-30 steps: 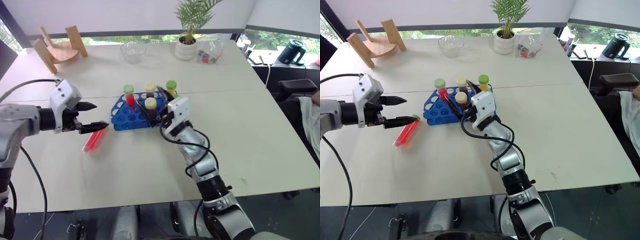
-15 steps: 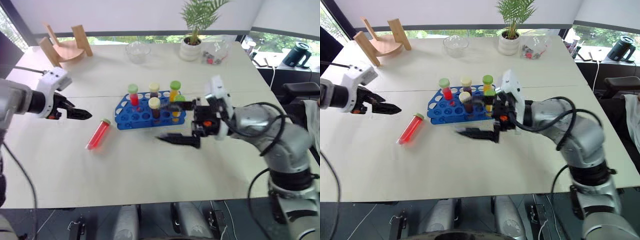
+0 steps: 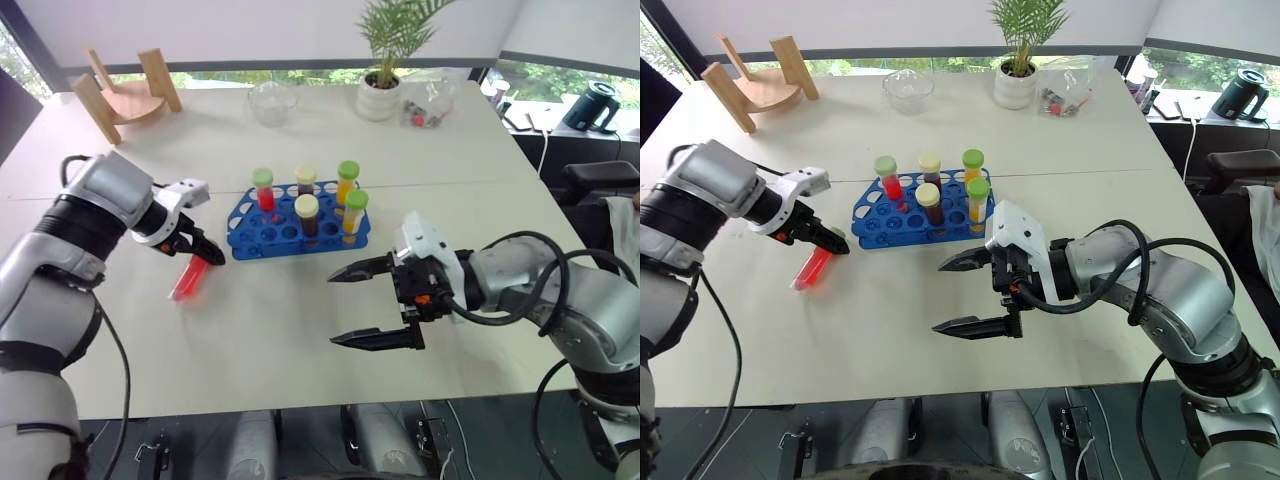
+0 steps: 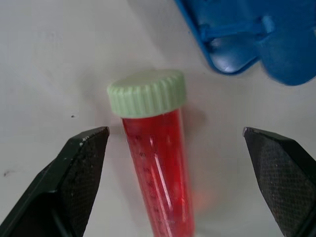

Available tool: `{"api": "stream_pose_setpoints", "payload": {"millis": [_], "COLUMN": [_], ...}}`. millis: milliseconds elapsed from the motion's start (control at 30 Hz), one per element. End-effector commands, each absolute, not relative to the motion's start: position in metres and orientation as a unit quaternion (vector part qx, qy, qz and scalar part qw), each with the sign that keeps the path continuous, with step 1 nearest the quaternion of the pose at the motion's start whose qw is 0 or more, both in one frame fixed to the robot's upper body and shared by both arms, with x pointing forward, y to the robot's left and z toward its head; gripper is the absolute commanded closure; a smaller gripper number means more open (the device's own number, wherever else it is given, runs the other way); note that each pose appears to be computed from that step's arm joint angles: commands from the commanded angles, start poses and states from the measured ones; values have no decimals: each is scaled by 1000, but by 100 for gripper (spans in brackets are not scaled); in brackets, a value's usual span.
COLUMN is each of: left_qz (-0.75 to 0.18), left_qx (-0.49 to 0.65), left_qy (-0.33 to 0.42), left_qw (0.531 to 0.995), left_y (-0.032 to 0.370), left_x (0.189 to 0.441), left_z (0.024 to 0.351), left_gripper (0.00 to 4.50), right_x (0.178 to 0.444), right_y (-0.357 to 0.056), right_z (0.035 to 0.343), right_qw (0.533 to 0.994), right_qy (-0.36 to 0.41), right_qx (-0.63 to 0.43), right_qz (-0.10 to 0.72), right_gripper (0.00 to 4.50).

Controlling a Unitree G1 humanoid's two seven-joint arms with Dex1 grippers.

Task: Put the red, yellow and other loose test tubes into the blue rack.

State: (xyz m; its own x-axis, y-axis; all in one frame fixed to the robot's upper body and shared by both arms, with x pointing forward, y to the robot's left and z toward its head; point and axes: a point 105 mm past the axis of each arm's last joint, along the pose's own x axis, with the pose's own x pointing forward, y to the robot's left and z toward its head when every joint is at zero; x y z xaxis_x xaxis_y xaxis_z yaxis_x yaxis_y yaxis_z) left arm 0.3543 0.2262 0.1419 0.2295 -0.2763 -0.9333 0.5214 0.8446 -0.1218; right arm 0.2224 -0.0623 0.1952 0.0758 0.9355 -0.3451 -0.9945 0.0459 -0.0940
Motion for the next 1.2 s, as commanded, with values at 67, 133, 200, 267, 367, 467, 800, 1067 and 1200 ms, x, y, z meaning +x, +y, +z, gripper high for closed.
{"api": "stream_pose_setpoints", "payload": {"millis": [67,133,200,267,367,467,800,1067,1200], "left_qz": [-250,-249,-252,-252,-251,-275,-419,-357,-349], "left_qx": [156,161,156,165,183,178,10,34,40], "left_qy": [574,573,573,570,544,479,-81,-170,-160], "left_qw": [764,764,764,765,780,814,904,918,923], "left_y": [234,234,231,231,236,242,221,172,162], "left_x": [359,362,364,368,378,389,354,342,343], "left_z": [136,134,134,135,143,163,334,270,239], "left_gripper": [142,232,333,365,365,365,365,365,365], "right_x": [221,221,221,220,221,225,245,272,277], "right_y": [-59,-59,-61,-62,-65,-69,-80,-88,-91], "right_z": [206,205,204,204,203,201,261,268,266], "right_qw": [728,733,735,736,739,743,765,786,788], "right_qy": [61,62,65,67,71,76,-34,-12,3], "right_qx": [-167,-167,-167,-166,-165,-166,-63,-65,-84], "right_qz": [662,657,653,652,650,643,640,614,610], "right_gripper": [23,23,23,23,23,23,23,23,23]}}
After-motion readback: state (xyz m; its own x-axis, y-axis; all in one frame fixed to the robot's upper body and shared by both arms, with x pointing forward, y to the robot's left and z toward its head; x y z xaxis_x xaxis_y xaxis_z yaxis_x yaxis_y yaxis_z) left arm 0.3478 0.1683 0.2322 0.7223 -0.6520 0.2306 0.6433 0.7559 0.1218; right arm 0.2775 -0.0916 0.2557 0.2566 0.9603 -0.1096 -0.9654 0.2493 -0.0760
